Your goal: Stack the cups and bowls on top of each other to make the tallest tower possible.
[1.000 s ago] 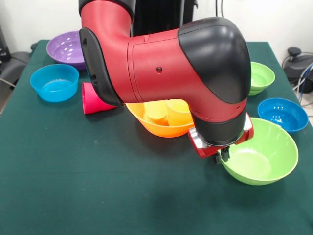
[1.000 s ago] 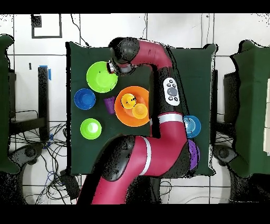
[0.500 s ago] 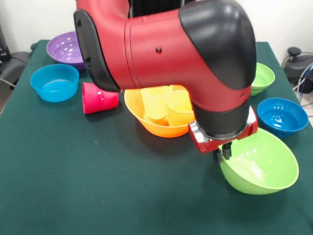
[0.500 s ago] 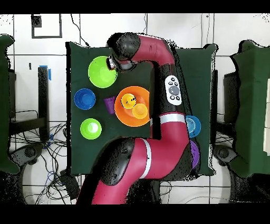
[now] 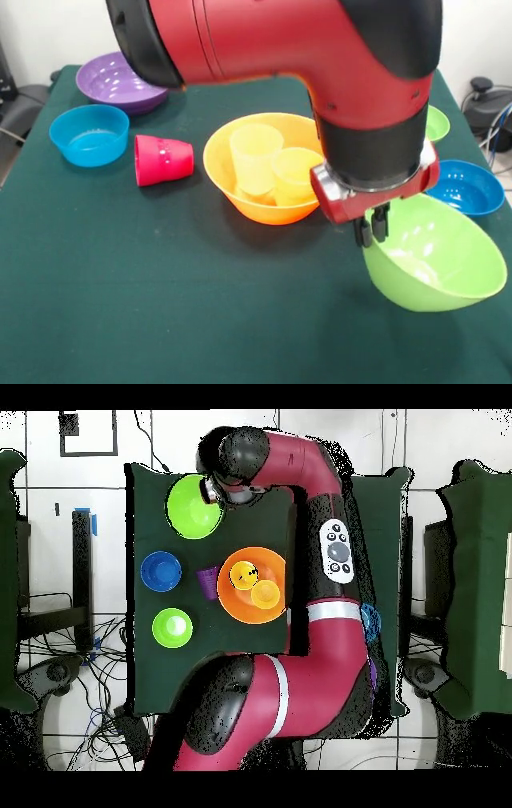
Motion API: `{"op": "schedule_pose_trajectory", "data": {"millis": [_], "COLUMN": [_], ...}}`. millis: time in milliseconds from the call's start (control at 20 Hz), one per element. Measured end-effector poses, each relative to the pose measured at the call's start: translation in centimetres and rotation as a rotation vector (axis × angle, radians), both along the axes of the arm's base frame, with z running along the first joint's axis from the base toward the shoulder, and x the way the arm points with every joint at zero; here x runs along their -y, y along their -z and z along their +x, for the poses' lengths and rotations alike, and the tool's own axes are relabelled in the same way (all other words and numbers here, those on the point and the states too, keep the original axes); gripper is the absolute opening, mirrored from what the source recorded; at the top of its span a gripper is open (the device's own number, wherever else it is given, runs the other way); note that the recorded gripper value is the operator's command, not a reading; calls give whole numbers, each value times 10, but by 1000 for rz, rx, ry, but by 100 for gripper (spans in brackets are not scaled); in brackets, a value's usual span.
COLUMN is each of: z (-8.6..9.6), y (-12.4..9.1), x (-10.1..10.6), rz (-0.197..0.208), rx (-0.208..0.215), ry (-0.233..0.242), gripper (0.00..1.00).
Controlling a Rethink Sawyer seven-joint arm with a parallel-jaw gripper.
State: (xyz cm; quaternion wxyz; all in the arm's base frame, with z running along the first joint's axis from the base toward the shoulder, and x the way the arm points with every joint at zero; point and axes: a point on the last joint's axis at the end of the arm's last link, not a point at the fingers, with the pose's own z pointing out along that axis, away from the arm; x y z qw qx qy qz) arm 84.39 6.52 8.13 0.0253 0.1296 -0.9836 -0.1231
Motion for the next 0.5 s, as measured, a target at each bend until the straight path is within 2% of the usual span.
{"op": "schedule_pose_trajectory", "data": {"millis": [250, 500], "z": [6, 8], "y": [-28, -38], "x": [1, 1], "rz": [9, 14], "rx": [24, 32], "ry": [6, 7], "gripper": [0, 0]}}
